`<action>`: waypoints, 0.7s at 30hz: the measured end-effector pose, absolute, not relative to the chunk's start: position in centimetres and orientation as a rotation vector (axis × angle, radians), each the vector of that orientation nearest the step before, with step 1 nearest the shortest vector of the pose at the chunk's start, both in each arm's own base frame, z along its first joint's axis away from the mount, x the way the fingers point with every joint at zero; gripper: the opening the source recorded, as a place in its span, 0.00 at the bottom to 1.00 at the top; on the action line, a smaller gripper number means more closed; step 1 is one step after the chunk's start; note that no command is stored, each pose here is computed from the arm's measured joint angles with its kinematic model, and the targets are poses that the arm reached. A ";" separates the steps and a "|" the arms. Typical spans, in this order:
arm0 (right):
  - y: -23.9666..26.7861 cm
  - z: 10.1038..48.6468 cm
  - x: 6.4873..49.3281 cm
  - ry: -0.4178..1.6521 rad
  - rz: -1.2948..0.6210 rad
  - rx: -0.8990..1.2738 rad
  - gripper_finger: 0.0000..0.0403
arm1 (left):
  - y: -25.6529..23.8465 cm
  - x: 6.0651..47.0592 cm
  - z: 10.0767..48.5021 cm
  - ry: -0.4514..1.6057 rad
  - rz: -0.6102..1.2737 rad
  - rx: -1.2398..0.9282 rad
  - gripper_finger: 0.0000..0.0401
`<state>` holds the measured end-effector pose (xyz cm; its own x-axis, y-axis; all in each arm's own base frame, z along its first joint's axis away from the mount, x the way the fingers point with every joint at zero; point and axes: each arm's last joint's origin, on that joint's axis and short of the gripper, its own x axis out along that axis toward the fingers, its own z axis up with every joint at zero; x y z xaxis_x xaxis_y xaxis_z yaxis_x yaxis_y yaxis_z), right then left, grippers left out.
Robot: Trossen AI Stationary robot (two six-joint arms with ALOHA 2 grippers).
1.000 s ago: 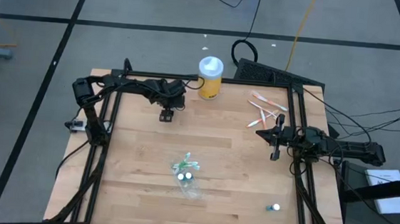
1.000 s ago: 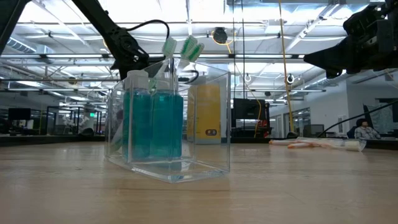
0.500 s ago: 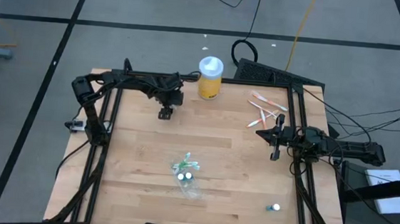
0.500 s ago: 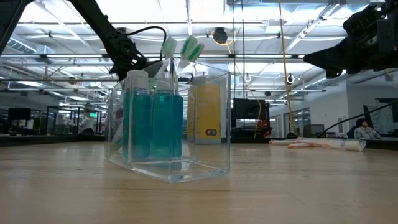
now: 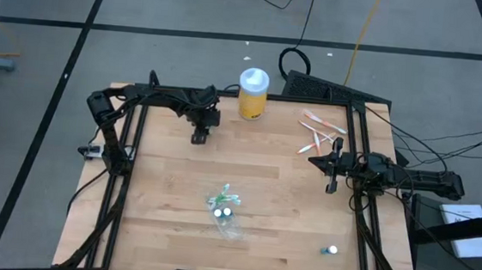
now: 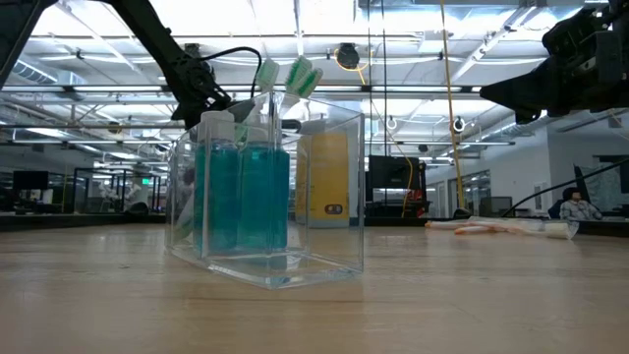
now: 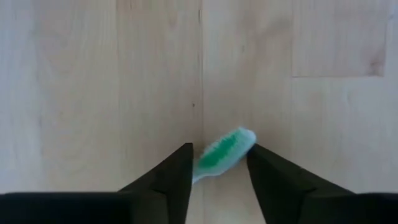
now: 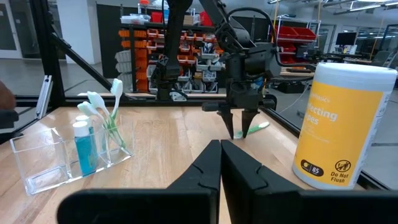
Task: Pick & Place toothbrushing station
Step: Put the green toothbrush into the transparent organizer
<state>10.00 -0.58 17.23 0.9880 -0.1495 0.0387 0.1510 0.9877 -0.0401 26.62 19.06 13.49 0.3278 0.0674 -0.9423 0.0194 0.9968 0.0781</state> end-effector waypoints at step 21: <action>-0.6 17.2 10.0 -0.036 -0.151 -0.043 0.01 | 19.6 28.8 14.6 1.017 0.412 -0.125 0.19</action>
